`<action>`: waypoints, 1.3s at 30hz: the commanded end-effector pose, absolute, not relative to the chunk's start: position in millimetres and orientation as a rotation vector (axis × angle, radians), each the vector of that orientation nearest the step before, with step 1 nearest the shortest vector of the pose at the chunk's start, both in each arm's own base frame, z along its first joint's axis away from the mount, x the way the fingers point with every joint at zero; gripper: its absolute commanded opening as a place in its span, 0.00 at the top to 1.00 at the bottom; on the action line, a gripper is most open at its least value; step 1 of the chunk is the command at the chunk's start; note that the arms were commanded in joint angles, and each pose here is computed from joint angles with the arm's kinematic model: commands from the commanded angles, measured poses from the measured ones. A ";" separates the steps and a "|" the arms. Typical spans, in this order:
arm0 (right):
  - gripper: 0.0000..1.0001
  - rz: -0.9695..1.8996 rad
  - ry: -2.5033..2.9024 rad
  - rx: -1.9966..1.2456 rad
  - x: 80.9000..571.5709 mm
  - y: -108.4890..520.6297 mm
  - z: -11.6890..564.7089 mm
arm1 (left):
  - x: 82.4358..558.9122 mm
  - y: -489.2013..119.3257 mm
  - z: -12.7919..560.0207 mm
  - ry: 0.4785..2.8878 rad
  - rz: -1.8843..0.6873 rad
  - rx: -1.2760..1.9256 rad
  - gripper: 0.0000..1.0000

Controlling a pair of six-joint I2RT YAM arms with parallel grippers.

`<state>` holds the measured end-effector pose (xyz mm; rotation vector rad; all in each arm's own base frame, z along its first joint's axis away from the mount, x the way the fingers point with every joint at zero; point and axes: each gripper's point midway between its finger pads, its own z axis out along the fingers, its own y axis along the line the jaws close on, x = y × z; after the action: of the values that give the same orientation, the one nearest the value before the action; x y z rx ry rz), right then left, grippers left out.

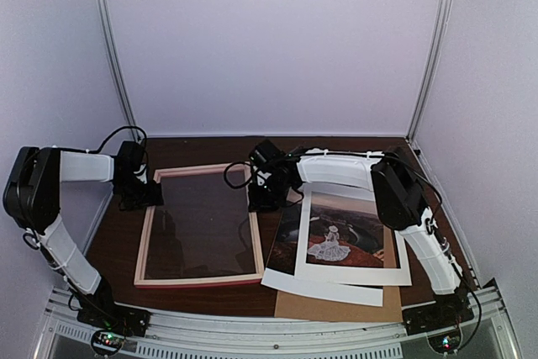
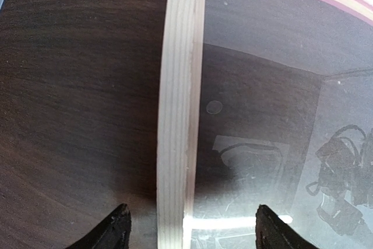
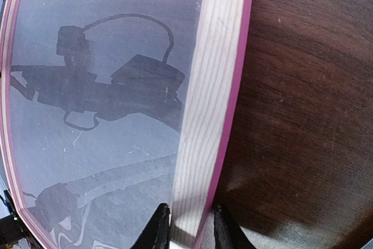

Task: Put the photo into the frame
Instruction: Move the frame body to the center of the board.

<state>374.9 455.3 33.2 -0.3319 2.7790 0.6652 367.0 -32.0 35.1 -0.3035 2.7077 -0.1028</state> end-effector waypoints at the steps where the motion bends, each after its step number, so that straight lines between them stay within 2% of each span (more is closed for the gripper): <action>1: 0.76 0.654 2.778 -0.320 372.8 450.9 36.8 | 376.8 -30.5 39.8 2.677 -0.111 -0.317 0.26; 9: 0.85 0.697 2.791 -0.299 360.9 450.7 39.1 | 379.0 -28.9 46.0 2.660 -0.105 -0.328 0.24; 19: 0.84 0.759 2.778 -0.227 343.2 450.1 49.0 | 384.5 -30.7 45.7 2.660 -0.112 -0.325 0.22; 32: 0.69 0.938 2.761 -0.280 331.3 481.8 64.6 | 387.7 -27.8 37.2 2.687 -0.083 -0.312 0.40; 39: 0.54 0.777 2.692 -0.314 359.2 467.8 72.1 | 395.7 -29.3 38.8 2.680 -0.099 -0.295 0.47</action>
<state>338.0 465.4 49.7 -0.2742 2.7891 0.8294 381.6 -31.8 32.5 -0.3116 2.7103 -0.0927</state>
